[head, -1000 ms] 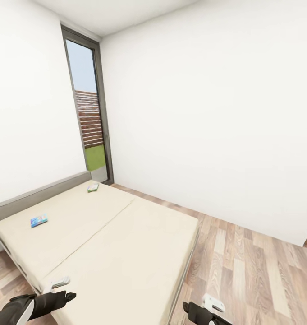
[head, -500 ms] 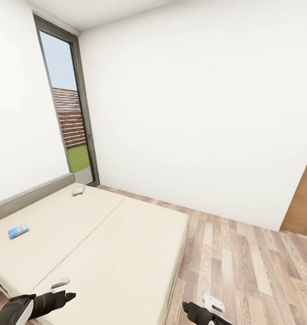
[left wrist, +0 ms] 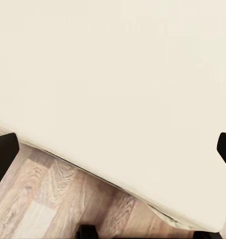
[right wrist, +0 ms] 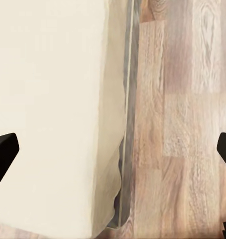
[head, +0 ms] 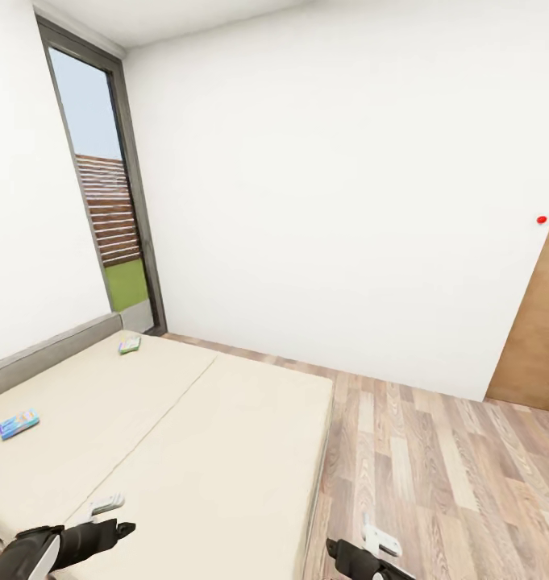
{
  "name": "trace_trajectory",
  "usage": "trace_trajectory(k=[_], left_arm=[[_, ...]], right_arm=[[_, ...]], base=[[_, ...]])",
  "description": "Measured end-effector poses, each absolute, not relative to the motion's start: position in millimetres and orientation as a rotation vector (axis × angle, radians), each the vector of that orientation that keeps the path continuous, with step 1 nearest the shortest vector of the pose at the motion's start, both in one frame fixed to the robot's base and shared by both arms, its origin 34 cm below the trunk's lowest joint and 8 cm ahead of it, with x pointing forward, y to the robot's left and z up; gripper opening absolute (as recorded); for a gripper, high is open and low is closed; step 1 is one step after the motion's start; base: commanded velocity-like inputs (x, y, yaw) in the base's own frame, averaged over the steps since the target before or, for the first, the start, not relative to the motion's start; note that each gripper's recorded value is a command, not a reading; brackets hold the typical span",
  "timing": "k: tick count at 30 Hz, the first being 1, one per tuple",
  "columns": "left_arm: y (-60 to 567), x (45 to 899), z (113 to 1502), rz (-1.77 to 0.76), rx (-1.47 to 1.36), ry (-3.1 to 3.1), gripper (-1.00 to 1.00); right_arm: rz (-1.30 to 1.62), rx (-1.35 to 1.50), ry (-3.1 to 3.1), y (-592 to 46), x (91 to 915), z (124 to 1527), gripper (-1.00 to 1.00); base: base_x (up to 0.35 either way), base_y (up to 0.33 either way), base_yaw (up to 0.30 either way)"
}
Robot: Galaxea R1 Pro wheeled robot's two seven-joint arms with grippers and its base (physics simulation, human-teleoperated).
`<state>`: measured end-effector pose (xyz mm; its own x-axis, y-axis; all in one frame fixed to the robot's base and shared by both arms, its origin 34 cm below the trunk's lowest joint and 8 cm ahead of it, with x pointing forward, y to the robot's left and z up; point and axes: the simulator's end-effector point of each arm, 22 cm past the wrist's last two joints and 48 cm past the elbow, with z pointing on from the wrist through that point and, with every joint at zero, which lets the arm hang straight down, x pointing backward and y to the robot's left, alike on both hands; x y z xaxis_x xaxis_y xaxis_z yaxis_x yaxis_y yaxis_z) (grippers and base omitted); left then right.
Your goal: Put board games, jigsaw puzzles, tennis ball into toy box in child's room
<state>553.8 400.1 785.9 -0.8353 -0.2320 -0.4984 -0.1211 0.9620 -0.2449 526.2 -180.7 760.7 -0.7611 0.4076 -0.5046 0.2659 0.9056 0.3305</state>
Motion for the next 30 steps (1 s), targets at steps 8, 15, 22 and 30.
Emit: trace_trajectory(k=[8,15,22,30], left_arm=[[400.0,554.0,786.0,-0.275,-0.249,2.565,1.00],[400.0,554.0,786.0,-0.275,-0.250,2.565,1.00],[400.9,553.9,786.1,-0.273,-0.249,2.565,1.00],[401.1,553.9,786.2,-0.273,-0.250,2.565,1.00]], right_arm=[[0.320,0.482,2.477,-180.7,526.2,760.7,1.00],[0.320,0.482,2.477,-180.7,526.1,760.6,1.00],[0.320,0.482,2.477,-180.8,526.3,760.8,1.00],[0.320,0.482,2.477,-180.8,526.3,760.8,1.00]], base=[[0.000,0.178,-0.265],[0.000,0.207,-0.277],[0.000,0.094,-0.279],[0.000,0.151,-0.270]])
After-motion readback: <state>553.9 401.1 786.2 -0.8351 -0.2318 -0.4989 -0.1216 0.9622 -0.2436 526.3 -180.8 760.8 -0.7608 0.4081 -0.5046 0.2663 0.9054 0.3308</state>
